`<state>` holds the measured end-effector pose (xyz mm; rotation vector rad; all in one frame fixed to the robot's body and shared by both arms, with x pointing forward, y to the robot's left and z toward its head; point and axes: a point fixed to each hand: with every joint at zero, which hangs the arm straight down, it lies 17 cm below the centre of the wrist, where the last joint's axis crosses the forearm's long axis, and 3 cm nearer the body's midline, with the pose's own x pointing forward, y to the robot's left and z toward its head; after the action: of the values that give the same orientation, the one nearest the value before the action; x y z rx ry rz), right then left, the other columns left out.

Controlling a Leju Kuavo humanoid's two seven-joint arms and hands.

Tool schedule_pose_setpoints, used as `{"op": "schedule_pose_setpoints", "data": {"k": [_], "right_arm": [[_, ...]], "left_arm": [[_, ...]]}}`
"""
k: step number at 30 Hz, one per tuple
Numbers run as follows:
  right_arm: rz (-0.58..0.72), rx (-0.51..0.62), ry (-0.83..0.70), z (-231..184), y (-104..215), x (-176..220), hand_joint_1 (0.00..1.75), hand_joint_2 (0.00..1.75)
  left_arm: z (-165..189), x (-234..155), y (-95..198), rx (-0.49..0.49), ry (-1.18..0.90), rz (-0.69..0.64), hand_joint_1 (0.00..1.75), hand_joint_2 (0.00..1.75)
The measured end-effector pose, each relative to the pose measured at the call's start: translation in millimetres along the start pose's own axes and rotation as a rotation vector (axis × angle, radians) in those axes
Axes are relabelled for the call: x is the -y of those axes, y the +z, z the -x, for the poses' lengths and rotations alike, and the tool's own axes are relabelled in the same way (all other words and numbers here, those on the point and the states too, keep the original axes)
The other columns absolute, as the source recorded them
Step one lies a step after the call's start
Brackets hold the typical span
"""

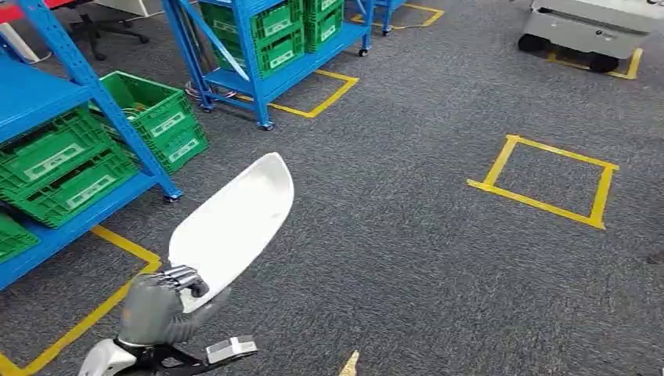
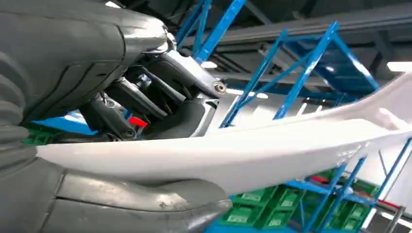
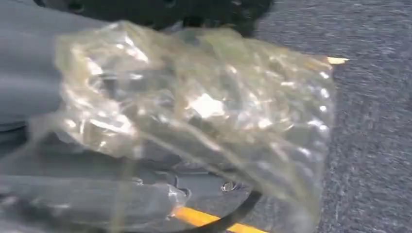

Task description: Take the parts from the cabinet and place them on the table.

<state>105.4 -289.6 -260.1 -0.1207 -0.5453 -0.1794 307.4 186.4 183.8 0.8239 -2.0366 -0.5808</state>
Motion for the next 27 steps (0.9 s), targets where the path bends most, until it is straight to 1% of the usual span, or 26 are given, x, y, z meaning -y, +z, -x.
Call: {"op": "schedule_pose_setpoints", "data": {"k": [3,16,24,27], "right_arm": [[0.000,-0.008,0.001,-0.1,-0.8,-0.6,0.00,0.00],[0.004,-0.016,0.000,3.6,0.6,-1.4,0.00,0.00],[0.004,-0.009,-0.028,2.3,1.5,-6.9,0.00,0.00],[0.002,-0.022,-0.036,6.8,3.1,-8.2,0.00,0.00]], "left_arm": [[3.6,-0.4,4.0,-0.011,-0.006,0.005,1.75,1.75],[8.8,-3.5,4.5,-0.019,-0.015,0.002,1.75,1.75],[6.7,-4.0,0.4,0.017,-0.011,0.003,1.75,1.75],[6.4,-5.6,-0.2,0.020,-0.013,-0.004,1.75,1.75]]}}
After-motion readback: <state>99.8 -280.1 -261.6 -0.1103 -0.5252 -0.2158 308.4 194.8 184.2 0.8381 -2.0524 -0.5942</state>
